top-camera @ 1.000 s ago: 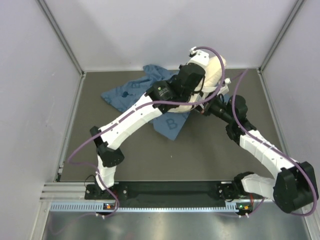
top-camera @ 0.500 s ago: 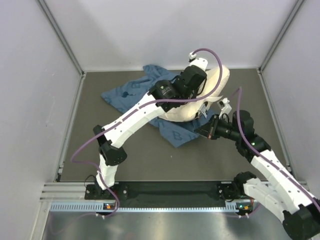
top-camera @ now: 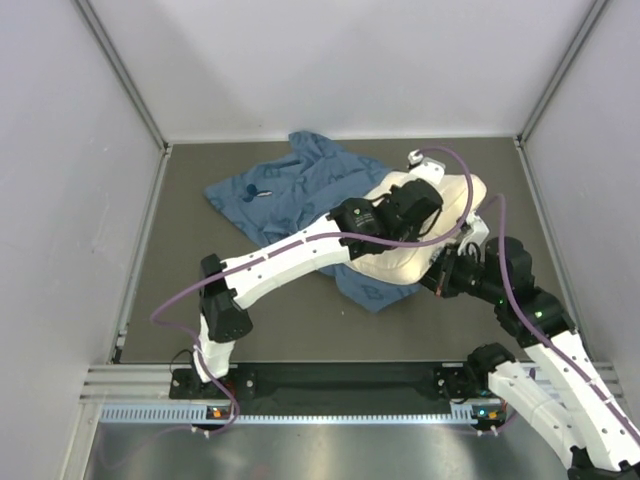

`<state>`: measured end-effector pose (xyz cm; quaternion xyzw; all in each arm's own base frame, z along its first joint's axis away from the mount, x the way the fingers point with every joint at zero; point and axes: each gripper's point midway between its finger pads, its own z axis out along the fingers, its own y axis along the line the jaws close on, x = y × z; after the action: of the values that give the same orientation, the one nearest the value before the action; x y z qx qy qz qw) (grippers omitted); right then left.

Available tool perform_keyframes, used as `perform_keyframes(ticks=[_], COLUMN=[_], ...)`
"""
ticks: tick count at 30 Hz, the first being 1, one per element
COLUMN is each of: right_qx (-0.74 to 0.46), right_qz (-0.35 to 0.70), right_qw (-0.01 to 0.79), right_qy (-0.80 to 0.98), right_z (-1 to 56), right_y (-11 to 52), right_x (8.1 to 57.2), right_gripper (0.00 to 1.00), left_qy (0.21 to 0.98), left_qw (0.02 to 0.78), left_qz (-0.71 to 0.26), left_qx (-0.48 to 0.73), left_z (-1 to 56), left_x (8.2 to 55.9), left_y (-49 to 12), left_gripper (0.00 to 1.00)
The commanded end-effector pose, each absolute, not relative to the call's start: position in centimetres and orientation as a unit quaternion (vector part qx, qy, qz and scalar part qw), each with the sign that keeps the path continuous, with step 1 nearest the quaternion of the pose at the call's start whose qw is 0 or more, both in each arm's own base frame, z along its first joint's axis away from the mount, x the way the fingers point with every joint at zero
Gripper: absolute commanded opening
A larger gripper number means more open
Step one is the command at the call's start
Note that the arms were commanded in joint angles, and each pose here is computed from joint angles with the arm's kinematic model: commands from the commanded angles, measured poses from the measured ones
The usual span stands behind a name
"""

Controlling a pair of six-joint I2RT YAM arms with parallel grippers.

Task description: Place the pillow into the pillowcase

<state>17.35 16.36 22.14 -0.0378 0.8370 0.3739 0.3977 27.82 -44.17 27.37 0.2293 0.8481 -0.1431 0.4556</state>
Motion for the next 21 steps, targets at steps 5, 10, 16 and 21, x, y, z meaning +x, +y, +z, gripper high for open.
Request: perform_keyframes(ticks=[5, 10, 16, 21], right_qx=[-0.050, -0.039, -0.020, 0.001], right_qz=[0.388, 0.358, 0.356, 0.355], right_qw=[0.360, 0.360, 0.338, 0.338], right_qy=[0.847, 0.860, 0.871, 0.872], right_z=[18.9, 16.8, 14.3, 13.4], right_y=[16.9, 15.4, 15.2, 14.9], right_x=[16.0, 14.8, 14.0, 13.9], right_gripper=[0.00, 0.00, 0.00, 0.00], left_qy=[0.902, 0.896, 0.878, 0.875], left_qw=[0.348, 0.378, 0.439, 0.445], left_qz=[-0.008, -0.025, -0.017, 0.061], left_qx=[0.256, 0.232, 0.192, 0.182], left_z=[18.0, 19.3, 24.8, 23.6], left_x=[23.7, 23.1, 25.4, 29.2], left_y=[-38.6, -36.2, -32.2, -29.7], left_gripper=[0.33, 0.73, 0.87, 0.86])
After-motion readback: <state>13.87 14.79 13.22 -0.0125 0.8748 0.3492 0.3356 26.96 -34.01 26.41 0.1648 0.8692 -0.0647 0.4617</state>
